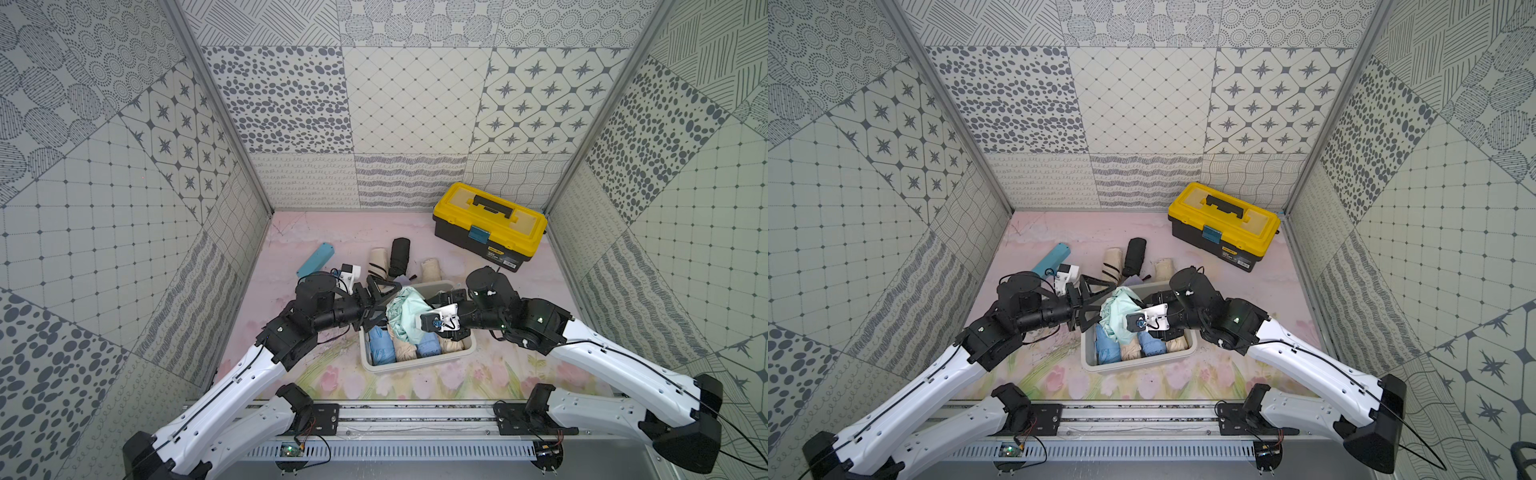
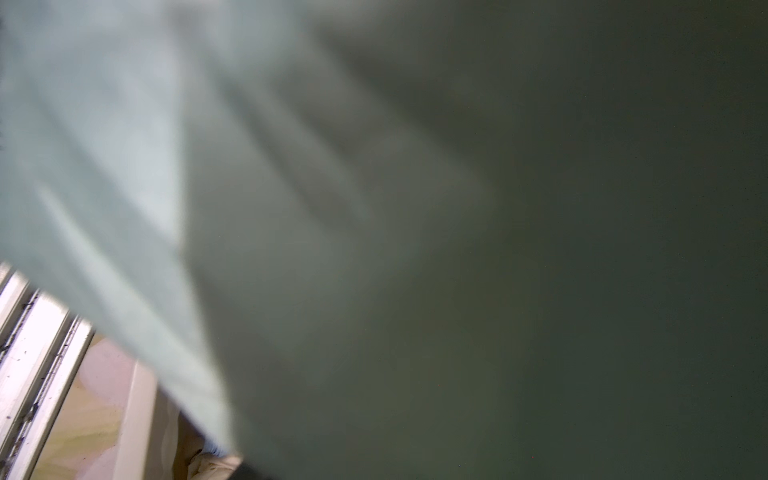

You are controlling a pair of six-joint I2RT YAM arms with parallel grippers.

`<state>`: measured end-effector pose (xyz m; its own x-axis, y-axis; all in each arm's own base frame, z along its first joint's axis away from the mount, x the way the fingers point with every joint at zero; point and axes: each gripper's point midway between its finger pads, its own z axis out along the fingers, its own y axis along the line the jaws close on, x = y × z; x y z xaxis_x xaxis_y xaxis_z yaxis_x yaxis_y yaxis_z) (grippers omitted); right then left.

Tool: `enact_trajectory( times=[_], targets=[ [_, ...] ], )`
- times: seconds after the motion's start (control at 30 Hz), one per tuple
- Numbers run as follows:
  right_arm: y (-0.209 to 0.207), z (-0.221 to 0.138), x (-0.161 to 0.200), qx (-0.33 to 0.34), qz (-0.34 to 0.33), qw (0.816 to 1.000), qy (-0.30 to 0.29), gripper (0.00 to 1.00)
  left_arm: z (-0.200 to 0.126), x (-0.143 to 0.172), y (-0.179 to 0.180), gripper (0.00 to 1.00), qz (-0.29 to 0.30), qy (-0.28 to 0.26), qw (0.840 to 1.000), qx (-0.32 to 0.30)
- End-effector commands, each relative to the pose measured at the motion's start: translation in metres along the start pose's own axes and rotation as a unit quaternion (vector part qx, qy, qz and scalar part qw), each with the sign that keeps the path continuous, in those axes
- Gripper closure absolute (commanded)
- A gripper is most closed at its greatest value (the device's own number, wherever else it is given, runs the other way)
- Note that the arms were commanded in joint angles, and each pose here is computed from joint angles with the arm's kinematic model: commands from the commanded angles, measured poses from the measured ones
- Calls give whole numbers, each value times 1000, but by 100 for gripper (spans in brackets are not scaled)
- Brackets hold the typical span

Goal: Put the umbrella into the storage box
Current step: Adjust the storage box at the center of the board.

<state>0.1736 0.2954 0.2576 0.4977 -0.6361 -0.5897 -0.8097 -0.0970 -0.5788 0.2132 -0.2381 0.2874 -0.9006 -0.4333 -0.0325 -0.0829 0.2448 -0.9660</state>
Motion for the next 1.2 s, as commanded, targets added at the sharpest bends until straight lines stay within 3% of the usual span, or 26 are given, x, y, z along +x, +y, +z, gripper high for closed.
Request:
enact_trajectory(
  times=[0.0, 0.27, 0.4, 0.63, 0.73, 0.83, 0.97, 1.07, 1.17],
  targets=[
    [-33, -13, -40, 54, -37, 996, -66, 78, -3, 26, -50, 1, 13, 96, 989, 109],
    [-36, -6, -41, 61, -48, 995, -70, 78, 4, 45, -42, 3, -3, 180, 979, 100],
    [-38, -1, -40, 70, -51, 994, -72, 78, 6, 53, -35, 18, -16, 214, 973, 88],
    [-44, 2, -37, 89, -63, 992, -66, 77, 9, 51, -35, 42, -22, 217, 972, 83],
    [-48, 4, -36, 106, -68, 990, -66, 65, 10, 50, -39, 51, -20, 219, 972, 85],
    [-48, 3, -33, 114, -73, 989, -62, 42, 12, 47, -44, 59, -17, 214, 973, 87],
    [-47, -2, -31, 124, -71, 988, -64, 24, 15, 42, -52, 66, -12, 206, 974, 95],
    [-43, -13, -27, 126, -44, 989, -58, 10, 18, 35, -55, 68, -13, 191, 976, 102],
    [-40, -39, -24, 130, 30, 990, -53, 2, 23, 24, -61, 69, -4, 161, 980, 119]
  ],
)
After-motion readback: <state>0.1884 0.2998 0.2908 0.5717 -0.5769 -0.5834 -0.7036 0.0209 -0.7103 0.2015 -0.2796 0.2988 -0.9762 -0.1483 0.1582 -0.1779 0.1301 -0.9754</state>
